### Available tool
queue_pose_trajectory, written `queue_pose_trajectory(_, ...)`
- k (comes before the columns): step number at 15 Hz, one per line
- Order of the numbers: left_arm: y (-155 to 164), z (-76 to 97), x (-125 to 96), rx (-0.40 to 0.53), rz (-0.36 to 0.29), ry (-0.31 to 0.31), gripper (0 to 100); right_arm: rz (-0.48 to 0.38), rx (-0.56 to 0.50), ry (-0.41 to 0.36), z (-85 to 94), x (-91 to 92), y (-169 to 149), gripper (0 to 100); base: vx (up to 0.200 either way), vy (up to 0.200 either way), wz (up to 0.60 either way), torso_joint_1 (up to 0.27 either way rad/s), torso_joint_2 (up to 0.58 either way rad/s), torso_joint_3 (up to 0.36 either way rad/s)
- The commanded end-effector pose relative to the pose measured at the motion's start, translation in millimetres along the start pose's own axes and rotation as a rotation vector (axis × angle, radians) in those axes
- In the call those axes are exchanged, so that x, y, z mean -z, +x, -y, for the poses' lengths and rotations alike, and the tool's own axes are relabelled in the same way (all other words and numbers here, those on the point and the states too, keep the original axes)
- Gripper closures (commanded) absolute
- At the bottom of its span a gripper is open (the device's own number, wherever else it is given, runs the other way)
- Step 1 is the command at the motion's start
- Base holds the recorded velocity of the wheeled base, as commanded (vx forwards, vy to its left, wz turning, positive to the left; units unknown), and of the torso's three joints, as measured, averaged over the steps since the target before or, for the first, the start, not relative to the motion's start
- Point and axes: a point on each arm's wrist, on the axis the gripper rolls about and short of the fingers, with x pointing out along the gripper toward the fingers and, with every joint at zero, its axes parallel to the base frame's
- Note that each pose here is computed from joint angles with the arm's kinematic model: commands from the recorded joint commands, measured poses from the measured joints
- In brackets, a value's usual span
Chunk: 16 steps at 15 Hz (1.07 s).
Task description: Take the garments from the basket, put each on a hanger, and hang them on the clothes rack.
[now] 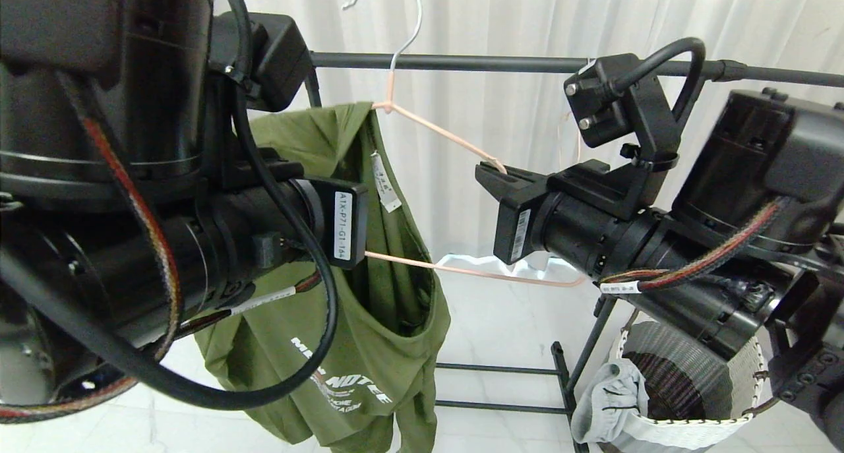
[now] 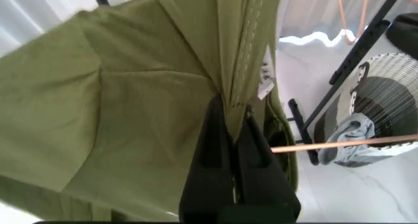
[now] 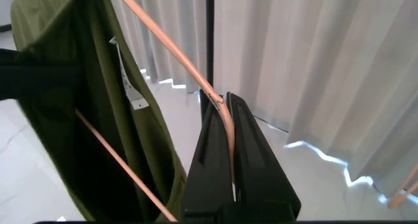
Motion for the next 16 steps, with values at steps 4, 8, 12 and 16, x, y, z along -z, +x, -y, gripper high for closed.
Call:
queue_pose_trajectory(4, -10.4, -2.9, -3.0, 0.018, 0.024, -0.015, 0, 0.03, -0.008, -0.025, -1.0, -9.5, -7.0, 100, 0.0, 0.0, 0.0, 0.0, 0.0, 0.0)
queue_pose_trajectory(8, -50.3, -17.3, 19.8, 0.095, 0.044, 0.094, 0, 0.048, 0.015, -0.062, 6.7, -8.3, -9.4, 100, 0.0, 0.0, 0.0, 0.0, 0.0, 0.0)
queue_pose_trajectory(12, -87.8, -55.0, 39.7, 0.101, 0.112, 0.28, 0, 0.045, 0.035, -0.101, 17.5, -8.9, -19.0, 100, 0.0, 0.0, 0.0, 0.0, 0.0, 0.0)
queue_pose_trajectory(16, -91.5, -86.5, 36.6, 0.217, 0.176, 0.378, 0, 0.016, 0.012, -0.152, 21.0, -2.5, -41.4, 100, 0.0, 0.0, 0.0, 0.0, 0.0, 0.0)
